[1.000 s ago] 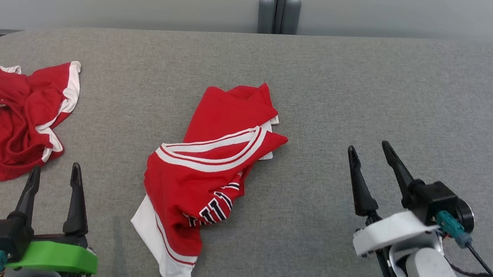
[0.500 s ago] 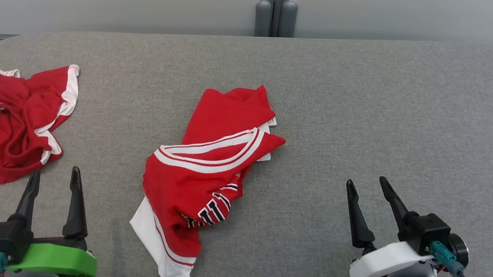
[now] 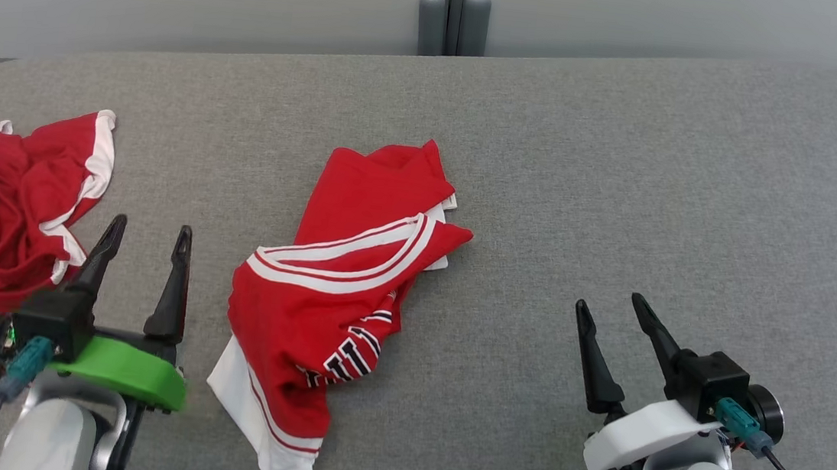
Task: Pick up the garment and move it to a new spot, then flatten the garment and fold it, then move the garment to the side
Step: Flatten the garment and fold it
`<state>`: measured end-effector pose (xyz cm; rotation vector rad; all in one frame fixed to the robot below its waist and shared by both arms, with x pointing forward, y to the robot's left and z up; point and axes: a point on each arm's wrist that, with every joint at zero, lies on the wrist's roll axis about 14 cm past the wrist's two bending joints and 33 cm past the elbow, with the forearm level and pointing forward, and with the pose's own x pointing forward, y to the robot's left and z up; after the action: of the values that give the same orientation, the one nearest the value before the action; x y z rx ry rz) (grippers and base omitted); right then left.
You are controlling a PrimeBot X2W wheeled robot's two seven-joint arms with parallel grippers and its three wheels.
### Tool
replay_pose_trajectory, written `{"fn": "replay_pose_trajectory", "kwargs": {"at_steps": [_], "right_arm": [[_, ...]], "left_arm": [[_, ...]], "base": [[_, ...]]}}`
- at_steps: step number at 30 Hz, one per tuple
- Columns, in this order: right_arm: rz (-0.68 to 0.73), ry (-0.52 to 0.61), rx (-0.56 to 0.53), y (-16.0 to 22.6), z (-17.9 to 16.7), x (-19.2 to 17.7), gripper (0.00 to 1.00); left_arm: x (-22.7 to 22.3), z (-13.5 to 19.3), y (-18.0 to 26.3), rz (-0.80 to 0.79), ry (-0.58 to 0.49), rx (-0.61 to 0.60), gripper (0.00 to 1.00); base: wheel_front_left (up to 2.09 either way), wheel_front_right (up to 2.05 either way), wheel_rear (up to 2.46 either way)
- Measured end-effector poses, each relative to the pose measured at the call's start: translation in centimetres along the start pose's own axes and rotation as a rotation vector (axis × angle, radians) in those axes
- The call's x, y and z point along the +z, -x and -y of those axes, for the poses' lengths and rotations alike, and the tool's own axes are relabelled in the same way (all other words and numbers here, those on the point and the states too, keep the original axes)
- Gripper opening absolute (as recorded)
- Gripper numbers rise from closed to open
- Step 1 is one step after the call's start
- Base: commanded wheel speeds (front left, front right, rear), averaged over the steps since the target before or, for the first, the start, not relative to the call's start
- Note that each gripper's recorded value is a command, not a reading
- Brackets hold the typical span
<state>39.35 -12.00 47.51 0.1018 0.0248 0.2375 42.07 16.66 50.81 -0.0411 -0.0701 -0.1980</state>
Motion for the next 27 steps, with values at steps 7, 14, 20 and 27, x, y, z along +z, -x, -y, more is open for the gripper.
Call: {"fn": "replay_pose_trajectory", "kwargs": {"at_steps": [7, 14, 20, 27], "right_arm": [[-0.002, -0.004, -0.021, -0.2, 0.8, -0.1, 1.00], [-0.015, -0.026, -0.070, 0.0, 2.4, -0.6, 1.00], [-0.024, -0.037, -0.120, 0.5, 3.9, -1.0, 1.00], [-0.031, -0.036, -0.118, 0.5, 3.9, -1.2, 1.00]], "left_arm": [[-0.4, 0.5, -3.4, -0.107, 0.000, -0.141, 1.00], [-3.0, 1.5, -4.3, -0.244, 0.036, -0.234, 1.00], [-7.0, 3.2, -2.7, -0.349, 0.081, -0.274, 1.00], [-10.0, 3.6, 0.2, -0.441, 0.117, -0.259, 1.00]], "base": [[0.00, 0.00, 0.00], [0.00, 0.00, 0.00], [0.00, 0.00, 0.00], [0.00, 0.00, 0.00]]}}
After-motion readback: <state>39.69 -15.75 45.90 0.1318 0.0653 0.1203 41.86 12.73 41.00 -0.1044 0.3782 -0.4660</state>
